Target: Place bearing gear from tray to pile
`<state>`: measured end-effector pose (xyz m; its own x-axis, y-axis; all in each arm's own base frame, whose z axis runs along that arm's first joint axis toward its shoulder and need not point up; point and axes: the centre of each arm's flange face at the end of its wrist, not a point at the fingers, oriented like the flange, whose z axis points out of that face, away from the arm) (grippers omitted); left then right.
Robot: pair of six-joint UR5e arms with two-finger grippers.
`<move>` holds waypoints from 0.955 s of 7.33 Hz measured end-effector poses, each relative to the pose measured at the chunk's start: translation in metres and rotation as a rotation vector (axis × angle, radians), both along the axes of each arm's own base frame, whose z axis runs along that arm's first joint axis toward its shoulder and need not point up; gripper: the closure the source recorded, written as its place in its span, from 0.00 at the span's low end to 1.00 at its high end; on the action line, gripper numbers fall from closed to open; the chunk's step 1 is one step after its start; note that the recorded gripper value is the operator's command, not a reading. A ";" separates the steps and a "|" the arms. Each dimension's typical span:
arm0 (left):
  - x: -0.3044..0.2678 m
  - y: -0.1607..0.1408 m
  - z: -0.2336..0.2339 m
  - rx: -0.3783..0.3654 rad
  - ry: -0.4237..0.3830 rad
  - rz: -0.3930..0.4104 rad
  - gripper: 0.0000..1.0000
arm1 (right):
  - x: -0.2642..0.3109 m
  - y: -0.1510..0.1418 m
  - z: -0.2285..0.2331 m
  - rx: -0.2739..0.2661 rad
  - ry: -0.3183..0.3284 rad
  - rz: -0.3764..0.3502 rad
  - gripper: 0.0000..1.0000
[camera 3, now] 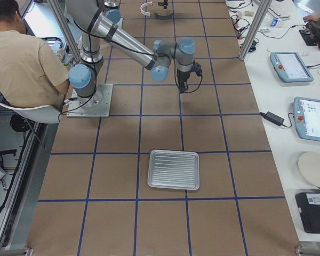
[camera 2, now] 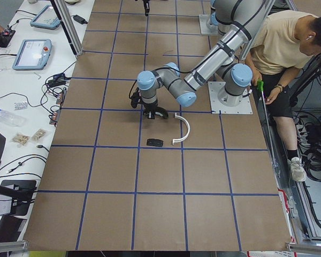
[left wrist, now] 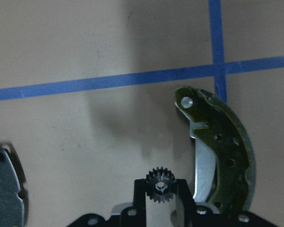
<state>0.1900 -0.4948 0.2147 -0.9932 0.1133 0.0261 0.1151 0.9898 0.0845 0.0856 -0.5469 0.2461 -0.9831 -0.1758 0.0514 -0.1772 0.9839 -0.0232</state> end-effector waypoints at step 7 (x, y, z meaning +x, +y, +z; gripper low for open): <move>-0.059 -0.014 0.030 0.005 0.007 -0.029 0.00 | 0.331 0.118 -0.052 -0.042 -0.050 -0.241 0.01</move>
